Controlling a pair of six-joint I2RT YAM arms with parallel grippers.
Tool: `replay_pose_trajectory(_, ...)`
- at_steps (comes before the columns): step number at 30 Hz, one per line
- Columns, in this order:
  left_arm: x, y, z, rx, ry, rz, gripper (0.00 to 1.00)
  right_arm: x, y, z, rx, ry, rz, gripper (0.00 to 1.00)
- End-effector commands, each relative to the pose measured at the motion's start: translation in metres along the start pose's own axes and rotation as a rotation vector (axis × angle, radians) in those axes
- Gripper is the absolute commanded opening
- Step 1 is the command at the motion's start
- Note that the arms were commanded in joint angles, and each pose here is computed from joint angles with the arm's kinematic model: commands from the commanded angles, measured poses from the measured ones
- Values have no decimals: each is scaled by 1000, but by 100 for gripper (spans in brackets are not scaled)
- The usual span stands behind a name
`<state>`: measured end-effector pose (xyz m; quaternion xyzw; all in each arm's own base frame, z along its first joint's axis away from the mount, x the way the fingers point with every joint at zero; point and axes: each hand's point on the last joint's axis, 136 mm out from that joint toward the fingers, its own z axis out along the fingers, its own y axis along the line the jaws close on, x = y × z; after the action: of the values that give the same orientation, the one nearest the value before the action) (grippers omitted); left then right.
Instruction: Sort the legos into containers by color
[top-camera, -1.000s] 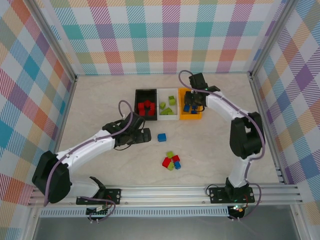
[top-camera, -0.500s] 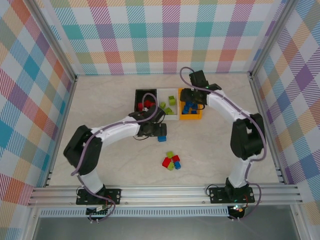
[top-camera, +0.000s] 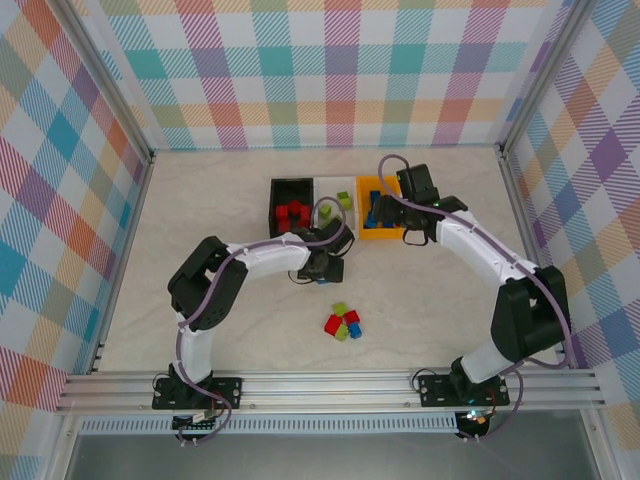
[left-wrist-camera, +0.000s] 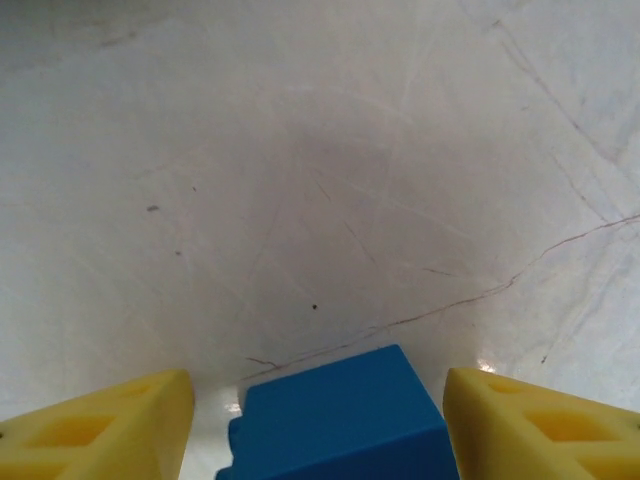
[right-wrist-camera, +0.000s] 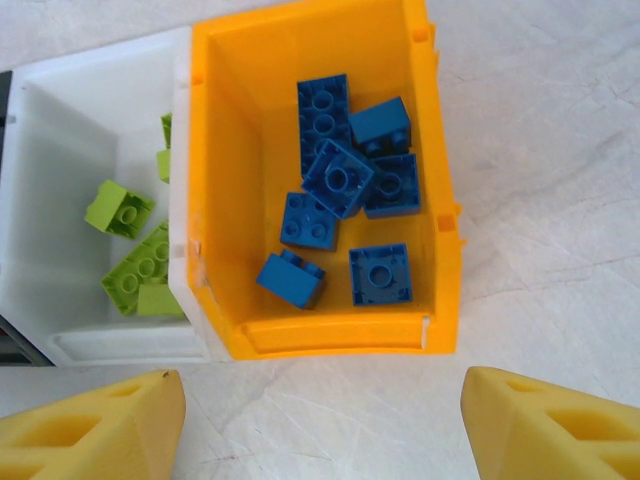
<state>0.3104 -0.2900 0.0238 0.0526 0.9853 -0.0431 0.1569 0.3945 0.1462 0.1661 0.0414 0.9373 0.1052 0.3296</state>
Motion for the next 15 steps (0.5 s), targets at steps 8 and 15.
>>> replay_pose_trajectory(8, -17, -8, -22, 4, -56, -42, 48, -12, -12, -28, 37, -119, 84, 73)
replay_pose_trajectory(15, -86, -59, -63, 136, -203, -71, 47, 9, -44, -47, 109, -186, 195, 73)
